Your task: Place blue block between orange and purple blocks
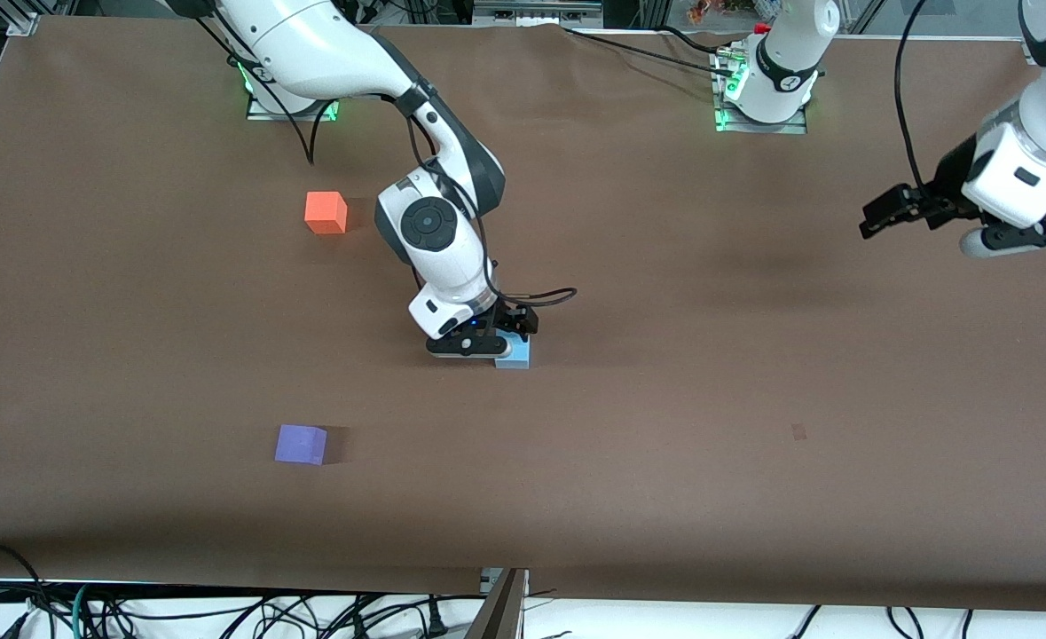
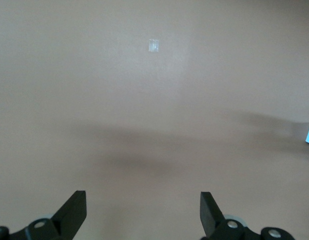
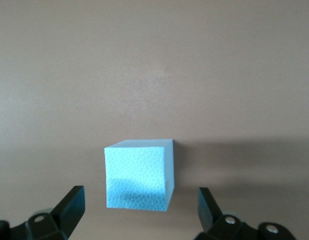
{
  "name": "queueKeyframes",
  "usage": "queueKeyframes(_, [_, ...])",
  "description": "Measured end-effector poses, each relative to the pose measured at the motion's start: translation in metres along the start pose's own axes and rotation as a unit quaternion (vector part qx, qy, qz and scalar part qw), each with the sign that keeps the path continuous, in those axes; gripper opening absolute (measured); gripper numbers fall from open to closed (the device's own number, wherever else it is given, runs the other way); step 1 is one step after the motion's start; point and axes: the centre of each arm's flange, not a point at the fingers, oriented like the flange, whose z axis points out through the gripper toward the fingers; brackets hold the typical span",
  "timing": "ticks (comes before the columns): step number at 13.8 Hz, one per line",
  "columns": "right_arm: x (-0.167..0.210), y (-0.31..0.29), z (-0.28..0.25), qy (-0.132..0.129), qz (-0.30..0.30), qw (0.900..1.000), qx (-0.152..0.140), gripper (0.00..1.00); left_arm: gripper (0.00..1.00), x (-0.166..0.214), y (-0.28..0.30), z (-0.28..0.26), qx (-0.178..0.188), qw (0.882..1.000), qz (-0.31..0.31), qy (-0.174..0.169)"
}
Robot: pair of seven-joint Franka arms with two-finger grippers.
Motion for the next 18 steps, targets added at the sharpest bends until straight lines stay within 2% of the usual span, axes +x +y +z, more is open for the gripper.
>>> queueKeyframes(3, [-0.011,-0.006,0.014,-0.003,-0.010,1.000,-0.004,1.00,1.00,0.004,0.000,-0.002,0.005,1.000,0.004,0.005])
queueKeyframes(6, [-0.017,-0.009,0.021,-0.002,-0.022,1.000,-0.009,1.00,1.00,0.008,-0.005,-0.048,-0.004,0.999,-0.001,0.046])
queueKeyframes(8, [-0.019,-0.011,0.024,0.000,-0.024,1.000,-0.008,1.00,1.00,0.008,-0.008,-0.067,-0.007,0.998,-0.004,0.058])
queueKeyframes(12, [-0.027,-0.013,0.035,-0.005,-0.029,1.000,-0.011,1.00,1.00,0.008,0.019,-0.062,-0.003,0.998,0.020,0.057])
queueKeyframes(16, [-0.031,-0.013,0.045,-0.006,-0.035,0.999,-0.016,1.00,1.00,0.008,0.022,-0.064,-0.001,0.998,0.023,0.060])
queueKeyframes(18, [-0.032,-0.012,0.048,-0.003,-0.042,0.999,-0.021,0.96,1.00,0.006,0.030,-0.064,0.004,0.998,0.031,0.061])
